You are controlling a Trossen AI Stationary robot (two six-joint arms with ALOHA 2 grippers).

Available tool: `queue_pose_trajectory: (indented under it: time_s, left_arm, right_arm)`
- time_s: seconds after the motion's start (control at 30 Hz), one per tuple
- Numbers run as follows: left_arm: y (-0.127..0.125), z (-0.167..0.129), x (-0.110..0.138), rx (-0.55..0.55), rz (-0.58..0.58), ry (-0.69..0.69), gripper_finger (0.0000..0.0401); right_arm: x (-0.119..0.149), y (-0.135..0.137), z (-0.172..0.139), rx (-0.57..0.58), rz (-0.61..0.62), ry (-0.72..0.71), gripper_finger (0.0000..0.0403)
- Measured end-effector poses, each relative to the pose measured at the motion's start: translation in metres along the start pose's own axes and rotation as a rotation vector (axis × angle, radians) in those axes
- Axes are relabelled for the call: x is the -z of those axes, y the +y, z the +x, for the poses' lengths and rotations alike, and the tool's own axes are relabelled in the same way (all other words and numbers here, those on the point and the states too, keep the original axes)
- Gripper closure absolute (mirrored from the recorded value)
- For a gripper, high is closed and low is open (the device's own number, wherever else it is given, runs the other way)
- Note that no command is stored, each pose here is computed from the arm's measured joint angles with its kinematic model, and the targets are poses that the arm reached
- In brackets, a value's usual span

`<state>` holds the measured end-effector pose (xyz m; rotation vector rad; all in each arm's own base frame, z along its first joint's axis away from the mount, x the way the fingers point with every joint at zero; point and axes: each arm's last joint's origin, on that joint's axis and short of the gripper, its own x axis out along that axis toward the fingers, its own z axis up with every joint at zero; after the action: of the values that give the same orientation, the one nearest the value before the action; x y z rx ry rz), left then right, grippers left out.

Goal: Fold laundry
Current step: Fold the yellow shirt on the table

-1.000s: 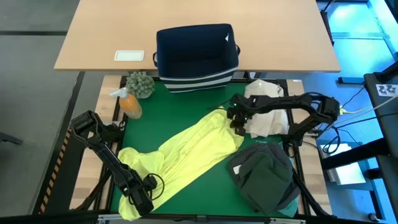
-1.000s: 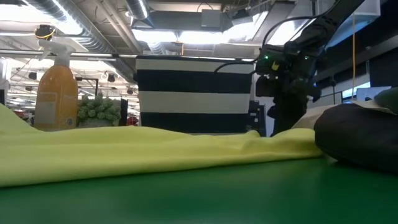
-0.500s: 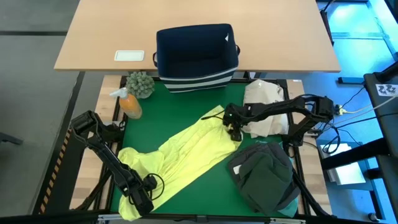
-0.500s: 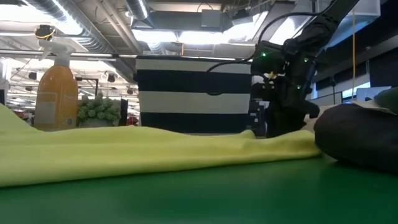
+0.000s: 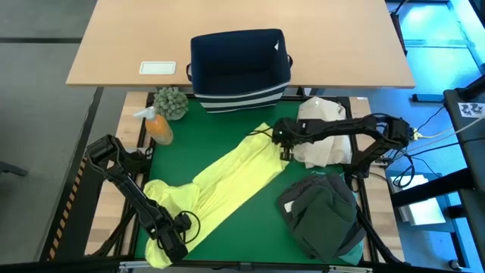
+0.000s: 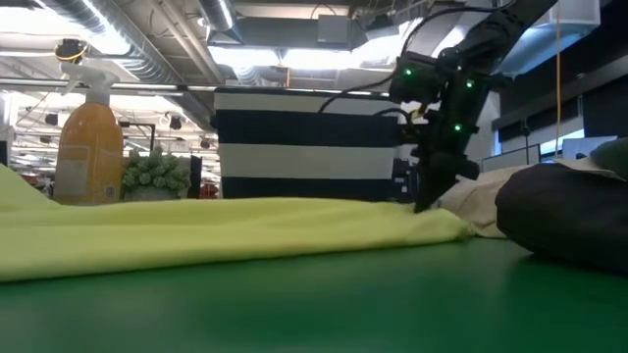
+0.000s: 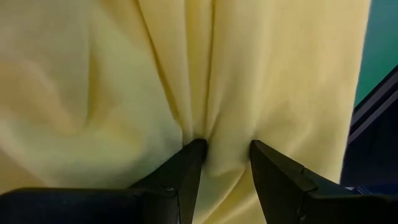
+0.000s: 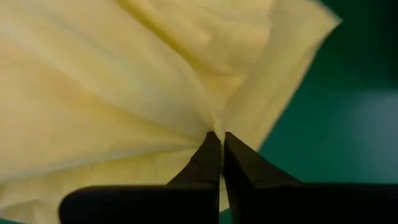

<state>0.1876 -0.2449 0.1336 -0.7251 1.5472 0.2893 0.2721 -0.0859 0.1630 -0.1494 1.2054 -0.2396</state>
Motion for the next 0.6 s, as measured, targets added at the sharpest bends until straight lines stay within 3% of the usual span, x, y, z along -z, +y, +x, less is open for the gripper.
queue_pose_trajectory:
  time_s: [0.2,0.47,0.6]
  left_arm:
    - [0.0,0.0,0.0,0.0,-0.018,-0.003,0.0264]
    - [0.0,0.0,0.0,-0.002,-0.018,-0.004,0.0264]
    - [0.0,0.0,0.0,-0.002,-0.018,-0.005,0.0264]
  right_arm:
    - [-0.01,-0.006,-0.006,0.1,0.006,-0.008,0.0387]
    - [-0.006,0.0,-0.014,-0.136,-0.045,0.069,0.0383]
    - [0.001,0.002,-0.016,-0.168,-0.054,0.145,0.0348]
